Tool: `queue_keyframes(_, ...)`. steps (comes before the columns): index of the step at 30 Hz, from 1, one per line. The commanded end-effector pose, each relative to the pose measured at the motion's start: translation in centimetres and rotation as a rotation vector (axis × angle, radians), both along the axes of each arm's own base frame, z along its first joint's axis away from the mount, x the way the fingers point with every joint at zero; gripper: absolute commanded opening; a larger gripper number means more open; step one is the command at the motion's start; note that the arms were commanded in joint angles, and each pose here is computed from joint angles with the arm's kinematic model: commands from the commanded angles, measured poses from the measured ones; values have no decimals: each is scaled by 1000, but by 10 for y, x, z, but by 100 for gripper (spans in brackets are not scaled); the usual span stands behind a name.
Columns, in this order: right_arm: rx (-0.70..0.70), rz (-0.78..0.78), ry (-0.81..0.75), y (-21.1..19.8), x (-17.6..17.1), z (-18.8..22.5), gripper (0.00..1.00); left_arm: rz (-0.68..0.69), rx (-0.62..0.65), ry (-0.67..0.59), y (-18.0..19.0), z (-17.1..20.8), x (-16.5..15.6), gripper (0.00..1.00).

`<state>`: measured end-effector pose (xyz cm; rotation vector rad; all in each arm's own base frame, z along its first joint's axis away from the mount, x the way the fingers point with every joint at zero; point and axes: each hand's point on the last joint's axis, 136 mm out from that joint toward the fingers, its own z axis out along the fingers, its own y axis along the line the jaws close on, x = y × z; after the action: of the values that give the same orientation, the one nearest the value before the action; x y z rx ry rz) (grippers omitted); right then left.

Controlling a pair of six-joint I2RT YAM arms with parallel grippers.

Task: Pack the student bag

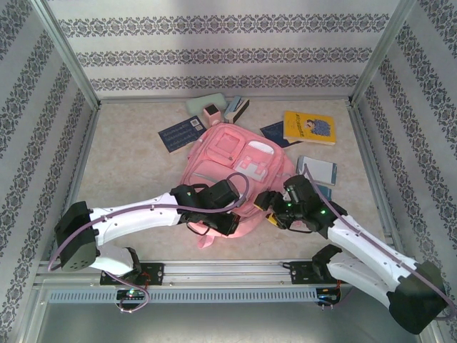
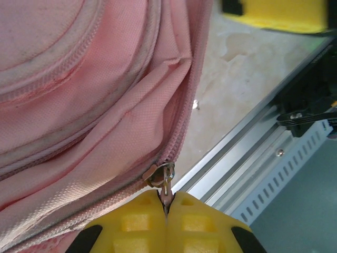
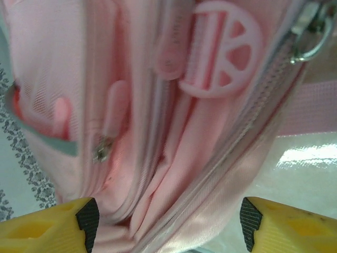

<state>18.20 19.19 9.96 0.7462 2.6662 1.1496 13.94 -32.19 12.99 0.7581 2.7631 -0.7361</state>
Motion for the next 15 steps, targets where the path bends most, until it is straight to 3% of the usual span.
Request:
queue_keyframes(1, 68, -15, -17, 14, 8, -1, 69, -47, -120, -54, -26, 28, 7, 0)
queue_keyframes(4, 16, -12, -31, 12, 14, -6, 51, -58, -125, -48, -27, 29, 4, 0)
queue_keyframes(9, -69, -37, -34, -4, 17, -14, 5, -60, -65, -47, -15, 20, 2, 0)
queue_keyframes(10, -83, -48, -29, -9, 18, -16, 0, -57, -40, -51, -10, 16, 3, 0)
queue_keyframes(15, -102, -96, -8, -30, 21, -20, 0, -33, 52, -52, 14, -1, 2, 0)
